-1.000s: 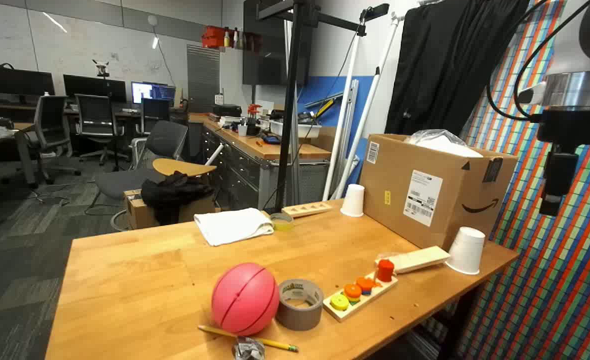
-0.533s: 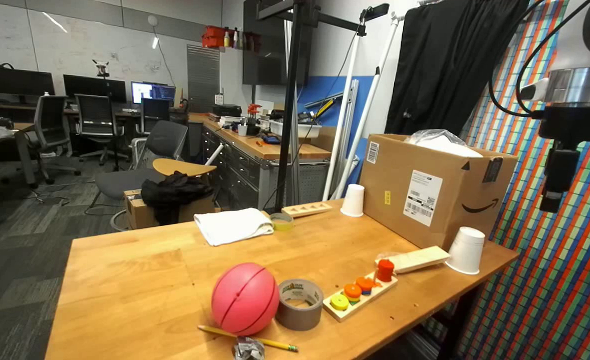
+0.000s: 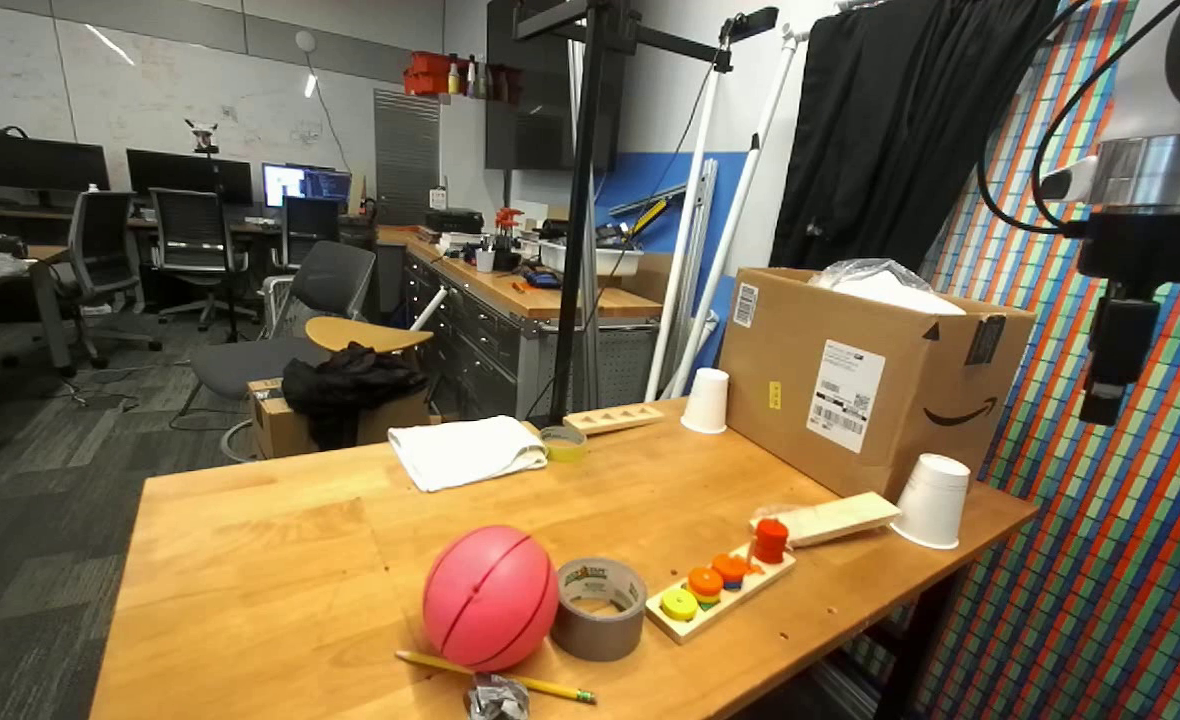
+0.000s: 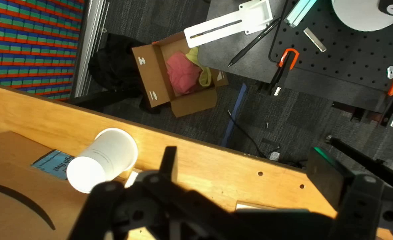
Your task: Push the ball on the table to the right.
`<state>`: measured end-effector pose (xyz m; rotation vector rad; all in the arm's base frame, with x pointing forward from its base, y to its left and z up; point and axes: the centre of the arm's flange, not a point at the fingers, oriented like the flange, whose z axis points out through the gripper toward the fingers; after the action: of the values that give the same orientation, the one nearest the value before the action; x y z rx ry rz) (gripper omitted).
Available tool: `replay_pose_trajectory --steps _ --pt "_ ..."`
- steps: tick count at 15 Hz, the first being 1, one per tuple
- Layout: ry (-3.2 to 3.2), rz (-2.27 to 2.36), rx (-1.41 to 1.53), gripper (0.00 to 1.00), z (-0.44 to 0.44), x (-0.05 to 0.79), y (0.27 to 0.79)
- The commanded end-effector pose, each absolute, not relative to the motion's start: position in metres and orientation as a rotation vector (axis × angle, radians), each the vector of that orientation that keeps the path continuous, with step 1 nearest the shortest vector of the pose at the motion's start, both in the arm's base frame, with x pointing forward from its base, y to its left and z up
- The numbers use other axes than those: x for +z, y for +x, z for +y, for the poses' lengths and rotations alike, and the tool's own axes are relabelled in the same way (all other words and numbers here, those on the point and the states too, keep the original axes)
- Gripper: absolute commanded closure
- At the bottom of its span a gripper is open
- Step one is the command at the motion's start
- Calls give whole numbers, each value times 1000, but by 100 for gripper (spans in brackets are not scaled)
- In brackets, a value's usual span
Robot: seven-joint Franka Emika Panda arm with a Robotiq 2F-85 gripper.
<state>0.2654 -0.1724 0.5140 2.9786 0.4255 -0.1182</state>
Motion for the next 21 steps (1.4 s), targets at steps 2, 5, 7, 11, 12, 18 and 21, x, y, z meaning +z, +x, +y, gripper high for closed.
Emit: replay_pose_trajectory --steps 2,5,7,11,12,18,21 --pt "2979 425 -118 0 -172 514 265" --pt "2977 454 -99 0 -160 510 266" --pt "2964 502 -87 0 -140 503 268" --pt "2931 647 -14 0 -71 493 278" --pt "2931 679 9 0 -52 490 282" --pt "3008 866 128 0 66 468 319" --pt "3022 1016 189 0 119 459 341"
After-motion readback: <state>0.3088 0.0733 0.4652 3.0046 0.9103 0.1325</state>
